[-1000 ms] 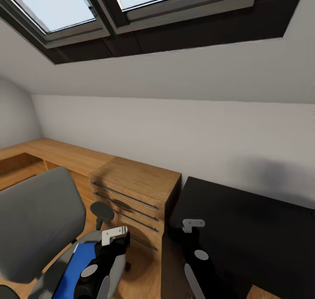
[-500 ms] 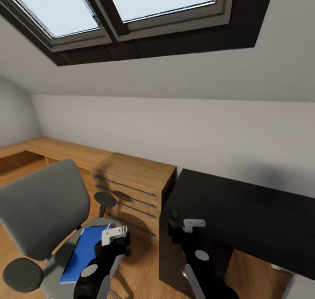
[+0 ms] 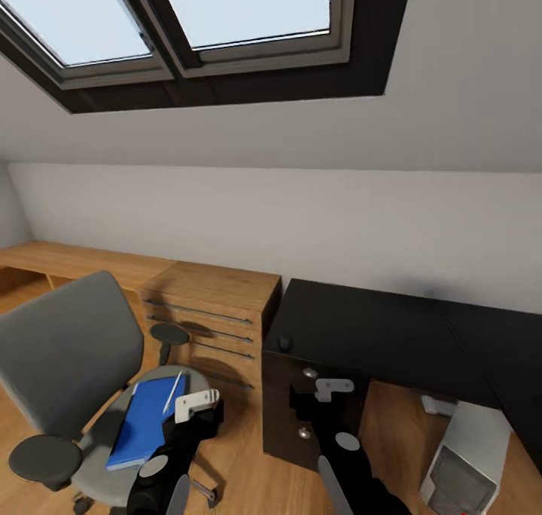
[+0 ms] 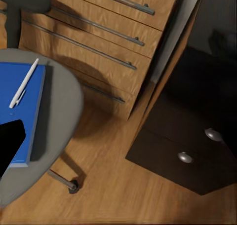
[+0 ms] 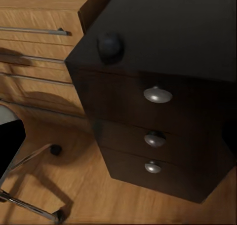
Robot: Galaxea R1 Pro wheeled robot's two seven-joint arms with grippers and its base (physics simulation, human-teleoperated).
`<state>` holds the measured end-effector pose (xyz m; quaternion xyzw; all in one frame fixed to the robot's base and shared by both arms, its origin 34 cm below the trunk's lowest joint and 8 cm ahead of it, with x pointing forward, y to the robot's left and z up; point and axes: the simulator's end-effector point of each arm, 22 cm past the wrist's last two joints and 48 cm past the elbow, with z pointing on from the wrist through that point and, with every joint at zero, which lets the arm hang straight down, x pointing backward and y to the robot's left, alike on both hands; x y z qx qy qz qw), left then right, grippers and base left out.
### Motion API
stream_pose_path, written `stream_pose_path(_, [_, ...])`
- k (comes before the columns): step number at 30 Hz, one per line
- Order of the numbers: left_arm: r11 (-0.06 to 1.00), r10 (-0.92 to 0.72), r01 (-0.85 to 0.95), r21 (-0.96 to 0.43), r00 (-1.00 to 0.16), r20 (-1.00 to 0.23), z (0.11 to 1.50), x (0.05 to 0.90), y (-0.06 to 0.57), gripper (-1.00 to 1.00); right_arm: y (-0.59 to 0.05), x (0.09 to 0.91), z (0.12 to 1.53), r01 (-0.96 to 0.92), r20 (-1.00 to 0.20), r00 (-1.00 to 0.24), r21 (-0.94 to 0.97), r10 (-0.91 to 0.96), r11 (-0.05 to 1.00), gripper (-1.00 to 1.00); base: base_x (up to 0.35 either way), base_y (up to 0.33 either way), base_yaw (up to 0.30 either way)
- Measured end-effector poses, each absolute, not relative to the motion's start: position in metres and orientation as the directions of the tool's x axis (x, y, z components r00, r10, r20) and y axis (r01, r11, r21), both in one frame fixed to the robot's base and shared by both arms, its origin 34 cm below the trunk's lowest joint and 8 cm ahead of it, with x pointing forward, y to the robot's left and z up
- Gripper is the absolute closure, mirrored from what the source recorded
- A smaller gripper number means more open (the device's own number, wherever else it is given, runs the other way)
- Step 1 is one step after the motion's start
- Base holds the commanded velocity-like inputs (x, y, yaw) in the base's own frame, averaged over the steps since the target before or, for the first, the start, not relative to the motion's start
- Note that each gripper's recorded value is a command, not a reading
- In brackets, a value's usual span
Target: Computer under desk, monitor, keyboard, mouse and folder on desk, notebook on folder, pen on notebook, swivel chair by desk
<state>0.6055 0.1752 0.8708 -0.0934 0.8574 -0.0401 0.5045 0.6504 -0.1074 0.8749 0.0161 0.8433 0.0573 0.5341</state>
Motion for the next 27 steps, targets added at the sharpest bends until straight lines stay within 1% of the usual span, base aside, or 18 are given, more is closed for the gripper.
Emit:
stream_pose_path(6, [0.979, -0.201, -0.120, -0.164, -0.474, -0.857, 0.8706, 0.6055, 0.1752, -1.00, -0.1071, 0.6505, 0.8751, -0.035, -0.900, -0.428, 0.113, 0.087, 0.993, -1.00, -0.304, 0.134, -0.268])
stream_pose_path(17, [0.979, -0.202, -0.120, -0.164, -0.474, -0.857, 0.8706, 0.6055, 0.1753, -1.00, -0.1067, 0.6505, 0.8753, -0.036, -0.900, -0.428, 0.112, 0.086, 0.993, -1.00, -0.332, 0.019, -0.258])
stream_pose_path(22, [0.979, -0.202, -0.120, -0.164, -0.474, -0.857, 0.8705, 0.6054, 0.1753, -1.00, -0.1068, 0.6506, 0.8754, -0.037, -0.900, -0.427, 0.110, 0.084, 0.993, -1.00, -0.336, 0.005, -0.171])
stream_pose_path(27, [0.979, -0.202, -0.120, -0.164, -0.474, -0.857, 0.8703, 0.6054, 0.1753, -1.00, -0.1073, 0.6507, 0.8752, -0.037, -0.901, -0.426, 0.108, 0.082, 0.993, -1.00, -0.337, 0.037, -0.083])
